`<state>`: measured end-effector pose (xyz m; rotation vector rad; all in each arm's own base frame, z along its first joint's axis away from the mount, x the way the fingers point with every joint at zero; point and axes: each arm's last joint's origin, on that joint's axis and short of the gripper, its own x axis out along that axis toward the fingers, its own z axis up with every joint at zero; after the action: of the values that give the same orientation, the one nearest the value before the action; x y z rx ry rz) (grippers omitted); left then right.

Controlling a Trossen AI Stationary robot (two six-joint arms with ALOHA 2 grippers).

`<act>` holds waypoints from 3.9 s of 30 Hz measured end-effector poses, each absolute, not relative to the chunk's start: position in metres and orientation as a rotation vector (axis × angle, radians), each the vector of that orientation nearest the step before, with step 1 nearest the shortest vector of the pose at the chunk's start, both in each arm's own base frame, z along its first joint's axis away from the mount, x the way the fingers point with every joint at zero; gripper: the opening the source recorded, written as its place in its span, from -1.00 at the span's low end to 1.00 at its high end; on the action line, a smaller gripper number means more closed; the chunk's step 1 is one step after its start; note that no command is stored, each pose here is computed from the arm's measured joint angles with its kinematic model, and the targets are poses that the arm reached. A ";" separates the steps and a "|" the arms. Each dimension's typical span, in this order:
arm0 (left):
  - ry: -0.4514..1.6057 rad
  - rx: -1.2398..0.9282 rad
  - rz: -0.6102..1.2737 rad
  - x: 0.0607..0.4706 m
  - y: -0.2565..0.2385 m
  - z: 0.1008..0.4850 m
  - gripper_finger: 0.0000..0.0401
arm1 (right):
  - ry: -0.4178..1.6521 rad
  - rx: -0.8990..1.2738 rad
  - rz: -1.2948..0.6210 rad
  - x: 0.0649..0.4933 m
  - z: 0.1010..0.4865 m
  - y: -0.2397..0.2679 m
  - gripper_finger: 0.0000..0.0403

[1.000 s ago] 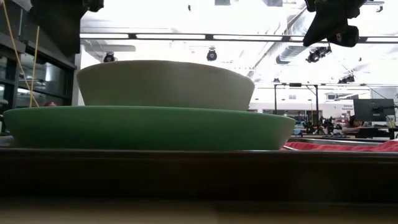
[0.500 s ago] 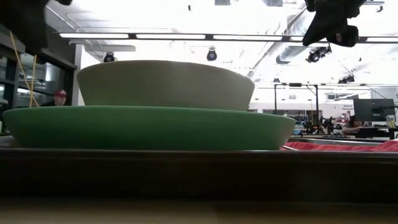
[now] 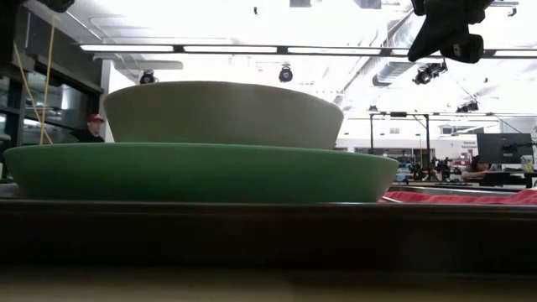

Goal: Set up tray
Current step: Put the yellow table knife on the red table napkin to the right of the blue fork

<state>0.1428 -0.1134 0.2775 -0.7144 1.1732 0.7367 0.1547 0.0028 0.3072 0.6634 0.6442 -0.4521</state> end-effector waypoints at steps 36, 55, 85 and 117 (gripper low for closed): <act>1.317 -0.927 0.933 0.164 -0.139 0.249 0.11 | 0.663 0.613 -0.453 0.153 0.306 0.002 -1.00; 1.339 -1.025 1.046 0.195 -0.129 0.230 0.11 | 0.678 0.536 -0.446 0.153 0.306 0.002 -1.00; 1.346 -1.130 0.993 0.184 -0.120 0.185 0.11 | 0.630 0.578 -0.431 0.139 0.313 0.001 -1.00; 1.386 -1.227 0.947 0.176 -0.115 0.146 0.11 | 0.632 0.572 -0.442 0.138 0.312 0.001 -1.00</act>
<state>0.1755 -0.1153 0.1461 -1.2267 1.3859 0.9470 0.1383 0.0009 0.3122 0.5723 0.6316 -0.4416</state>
